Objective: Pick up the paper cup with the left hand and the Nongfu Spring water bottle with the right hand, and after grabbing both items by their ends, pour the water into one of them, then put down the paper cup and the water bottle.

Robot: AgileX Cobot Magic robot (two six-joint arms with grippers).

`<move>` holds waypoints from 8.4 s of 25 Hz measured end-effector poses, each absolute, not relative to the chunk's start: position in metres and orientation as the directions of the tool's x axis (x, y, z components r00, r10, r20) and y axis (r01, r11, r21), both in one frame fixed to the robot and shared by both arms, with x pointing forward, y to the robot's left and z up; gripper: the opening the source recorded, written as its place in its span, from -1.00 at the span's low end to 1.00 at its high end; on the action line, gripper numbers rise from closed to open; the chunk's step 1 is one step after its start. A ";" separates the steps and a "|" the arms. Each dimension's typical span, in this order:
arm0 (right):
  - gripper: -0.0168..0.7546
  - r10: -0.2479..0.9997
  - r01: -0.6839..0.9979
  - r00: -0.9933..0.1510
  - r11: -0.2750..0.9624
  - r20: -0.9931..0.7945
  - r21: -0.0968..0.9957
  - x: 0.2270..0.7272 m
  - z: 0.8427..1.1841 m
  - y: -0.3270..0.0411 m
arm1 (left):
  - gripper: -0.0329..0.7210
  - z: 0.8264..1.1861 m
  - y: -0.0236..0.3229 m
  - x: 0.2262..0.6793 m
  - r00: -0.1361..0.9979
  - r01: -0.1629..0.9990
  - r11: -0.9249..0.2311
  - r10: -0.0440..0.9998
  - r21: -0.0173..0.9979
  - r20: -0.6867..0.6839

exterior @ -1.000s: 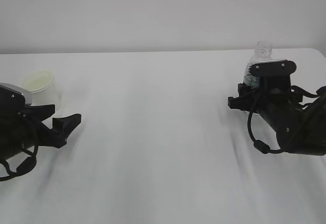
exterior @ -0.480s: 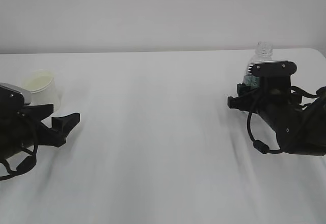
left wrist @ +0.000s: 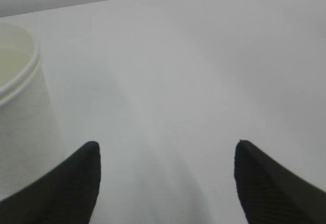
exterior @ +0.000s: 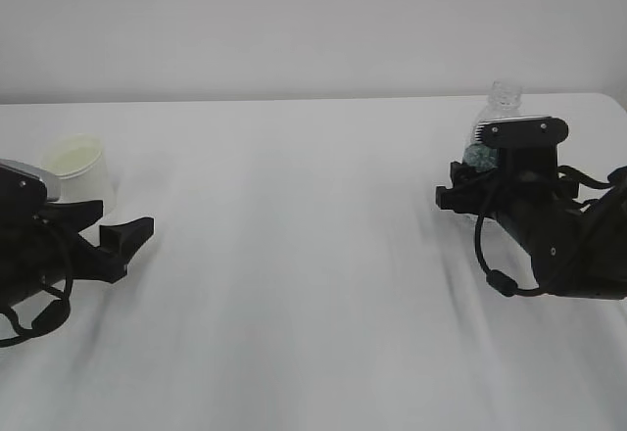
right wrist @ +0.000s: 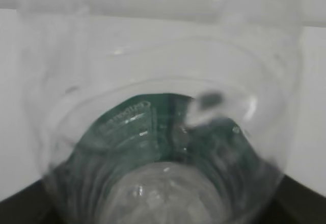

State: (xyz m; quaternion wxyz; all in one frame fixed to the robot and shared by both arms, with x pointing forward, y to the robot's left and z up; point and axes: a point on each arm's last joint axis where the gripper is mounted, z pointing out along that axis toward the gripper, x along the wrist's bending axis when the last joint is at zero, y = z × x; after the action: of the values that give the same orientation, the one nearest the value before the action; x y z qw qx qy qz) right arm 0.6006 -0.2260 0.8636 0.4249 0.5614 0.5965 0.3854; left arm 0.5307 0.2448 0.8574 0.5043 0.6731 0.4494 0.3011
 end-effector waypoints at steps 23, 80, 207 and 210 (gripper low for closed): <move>0.48 0.998 0.366 0.000 0.061 -0.065 0.929 0.601 0.862 -0.226 | 0.64 0.858 0.244 0.531 0.416 0.300 -0.088 0.908 0.950 -0.047; 0.61 0.990 0.470 -0.132 0.113 -0.056 0.875 0.539 0.948 -0.231 | 0.64 0.962 0.256 0.509 0.315 0.142 -0.071 0.949 0.987 0.023; 0.48 0.981 0.511 -0.117 0.195 -0.157 0.837 0.225 1.047 -0.306 | 0.50 1.058 0.302 0.232 0.192 0.485 0.006 0.975 0.875 -0.113; 0.48 0.981 0.511 -0.118 0.195 -0.156 0.837 0.225 1.047 -0.306 | 0.49 1.057 0.303 0.230 0.193 0.478 0.007 0.975 0.878 -0.113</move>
State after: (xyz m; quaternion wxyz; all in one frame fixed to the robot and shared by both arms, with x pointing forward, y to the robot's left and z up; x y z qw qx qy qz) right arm 0.2254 -0.3060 1.0472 0.3717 0.5502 0.6777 0.3160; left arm 0.2302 0.3027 1.0574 0.4287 0.6423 0.5655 0.2895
